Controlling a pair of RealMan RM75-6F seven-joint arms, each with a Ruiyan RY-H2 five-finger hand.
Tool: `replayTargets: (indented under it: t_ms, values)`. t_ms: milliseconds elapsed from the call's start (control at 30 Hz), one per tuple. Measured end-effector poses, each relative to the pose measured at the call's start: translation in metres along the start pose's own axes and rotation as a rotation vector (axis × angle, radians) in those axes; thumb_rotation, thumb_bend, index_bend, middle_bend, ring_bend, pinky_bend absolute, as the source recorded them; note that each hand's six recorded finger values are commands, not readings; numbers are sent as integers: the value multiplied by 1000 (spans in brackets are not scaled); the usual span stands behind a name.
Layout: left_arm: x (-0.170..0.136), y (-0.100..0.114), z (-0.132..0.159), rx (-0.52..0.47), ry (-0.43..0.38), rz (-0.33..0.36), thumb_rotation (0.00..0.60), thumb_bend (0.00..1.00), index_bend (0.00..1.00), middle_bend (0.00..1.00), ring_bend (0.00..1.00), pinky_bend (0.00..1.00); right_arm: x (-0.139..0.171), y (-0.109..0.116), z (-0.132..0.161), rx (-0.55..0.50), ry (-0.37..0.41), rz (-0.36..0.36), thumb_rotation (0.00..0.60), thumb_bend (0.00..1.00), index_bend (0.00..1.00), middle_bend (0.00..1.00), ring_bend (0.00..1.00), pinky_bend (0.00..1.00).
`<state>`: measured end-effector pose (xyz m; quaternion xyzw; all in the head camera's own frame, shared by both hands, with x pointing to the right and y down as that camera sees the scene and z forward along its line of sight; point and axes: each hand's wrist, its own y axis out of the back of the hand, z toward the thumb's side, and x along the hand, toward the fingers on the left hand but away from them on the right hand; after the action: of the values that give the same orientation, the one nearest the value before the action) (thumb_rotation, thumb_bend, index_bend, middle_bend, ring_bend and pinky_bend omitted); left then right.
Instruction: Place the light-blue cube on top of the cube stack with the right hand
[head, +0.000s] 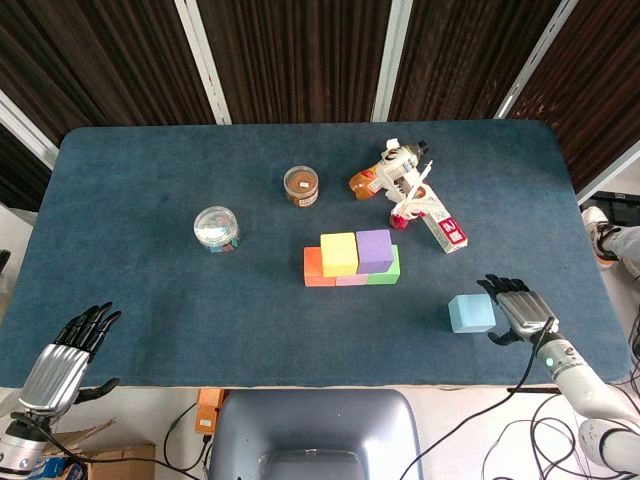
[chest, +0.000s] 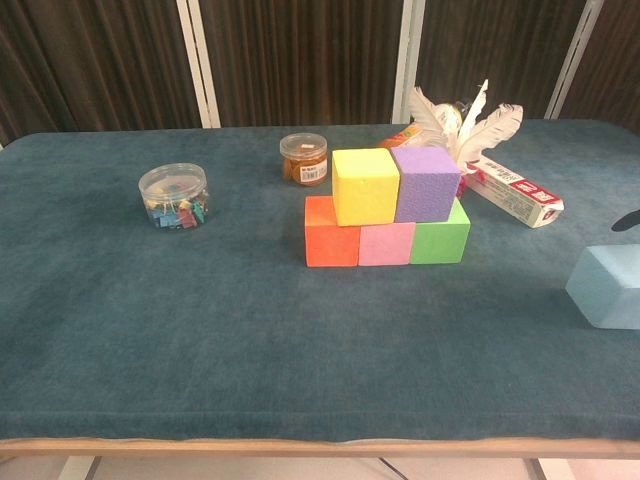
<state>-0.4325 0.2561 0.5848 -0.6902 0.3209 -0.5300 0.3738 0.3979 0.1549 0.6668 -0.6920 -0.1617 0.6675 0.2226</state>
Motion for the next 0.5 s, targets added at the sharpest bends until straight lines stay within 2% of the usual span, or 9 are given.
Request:
replayTargets:
  t_ms: [300,500]
  values:
    - [1,1,-1,-1,1,1,600,20,0,0,0,163,-5,-4,6,5,19,-8,600,214,12,0,0,0]
    - [0,1,0,0,0,1,600,20,0,0,0,163,-9,-7,6,-7,23,-25,600,214,160,0,0,0]
